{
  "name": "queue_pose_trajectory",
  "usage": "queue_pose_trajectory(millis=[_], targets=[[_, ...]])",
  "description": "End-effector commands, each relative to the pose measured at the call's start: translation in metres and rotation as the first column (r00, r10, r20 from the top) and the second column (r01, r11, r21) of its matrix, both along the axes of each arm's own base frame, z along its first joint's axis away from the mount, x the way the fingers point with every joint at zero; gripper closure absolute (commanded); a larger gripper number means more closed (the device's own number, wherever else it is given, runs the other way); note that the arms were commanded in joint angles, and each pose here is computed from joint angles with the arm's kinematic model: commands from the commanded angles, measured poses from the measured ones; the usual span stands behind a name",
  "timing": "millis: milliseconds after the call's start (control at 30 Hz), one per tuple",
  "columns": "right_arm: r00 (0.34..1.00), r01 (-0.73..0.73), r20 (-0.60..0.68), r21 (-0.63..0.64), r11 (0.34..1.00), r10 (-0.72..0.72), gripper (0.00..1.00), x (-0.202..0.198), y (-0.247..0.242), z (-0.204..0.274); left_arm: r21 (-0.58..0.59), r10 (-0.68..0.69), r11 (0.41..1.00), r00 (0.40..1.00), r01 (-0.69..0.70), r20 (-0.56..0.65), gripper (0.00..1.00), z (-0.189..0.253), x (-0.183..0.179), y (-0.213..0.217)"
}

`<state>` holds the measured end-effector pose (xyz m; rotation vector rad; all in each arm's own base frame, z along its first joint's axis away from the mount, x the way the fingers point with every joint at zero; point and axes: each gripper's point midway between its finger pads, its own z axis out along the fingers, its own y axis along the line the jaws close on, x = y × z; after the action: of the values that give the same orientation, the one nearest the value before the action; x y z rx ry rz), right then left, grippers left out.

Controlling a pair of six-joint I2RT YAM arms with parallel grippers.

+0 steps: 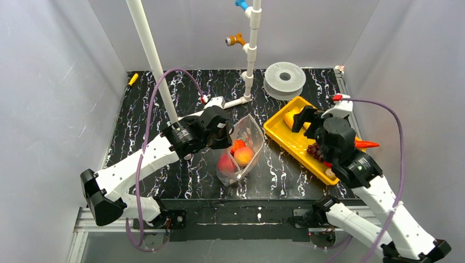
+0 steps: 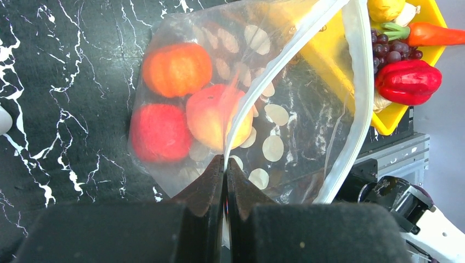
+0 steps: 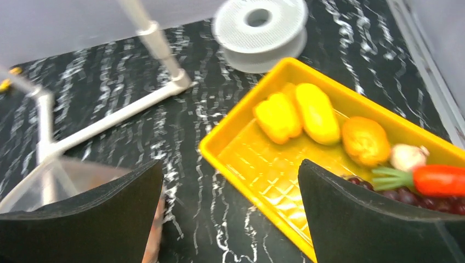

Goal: Place the food in the zip-top bag and seal the zipper
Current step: Pick up the fake vegetable from the bin.

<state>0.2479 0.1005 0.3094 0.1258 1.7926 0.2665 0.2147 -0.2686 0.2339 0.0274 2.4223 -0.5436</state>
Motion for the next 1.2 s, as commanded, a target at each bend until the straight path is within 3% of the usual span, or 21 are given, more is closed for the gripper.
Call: queue_pose_trajectory(millis=[0,200,300,567,833,1167], targets=[[0.983,0.108,-0.154,0.07,0.992,-0.096,0.02,0.026,-0.022,-0.037,0.004,0.006,1.0,1.0,-0.006,0.0,1.0,0.0,0.0,0.005],[0.924,0.121,-0.375,0.102,0.987,-0.075,0.02,0.077,-0.024,-0.091,0.003,0.013,1.0,1.0,-0.013,-0.003,1.0,-0.002,-0.001,0.007],[0.906,0.091,-0.421,0.093,0.991,-0.044,0.02,0.103,-0.015,-0.108,0.008,0.014,1.0,1.0,-0.014,-0.002,1.0,-0.004,0.0,0.006],[0.832,0.027,-0.552,-0.066,0.997,-0.059,0.03,0.164,-0.011,-0.16,0.003,0.006,1.0,1.0,-0.006,-0.007,1.0,-0.001,-0.001,0.005],[0.744,-0.041,-0.645,-0.305,0.952,-0.175,0.07,0.176,-0.039,-0.199,0.006,0.001,1.0,1.0,0.0,-0.017,1.0,-0.005,0.0,0.001],[0.709,-0.116,-0.693,-0.294,0.949,-0.128,0.11,0.176,-0.031,-0.224,0.022,-0.001,1.0,1.0,0.001,-0.012,1.0,-0.001,0.001,0.003]])
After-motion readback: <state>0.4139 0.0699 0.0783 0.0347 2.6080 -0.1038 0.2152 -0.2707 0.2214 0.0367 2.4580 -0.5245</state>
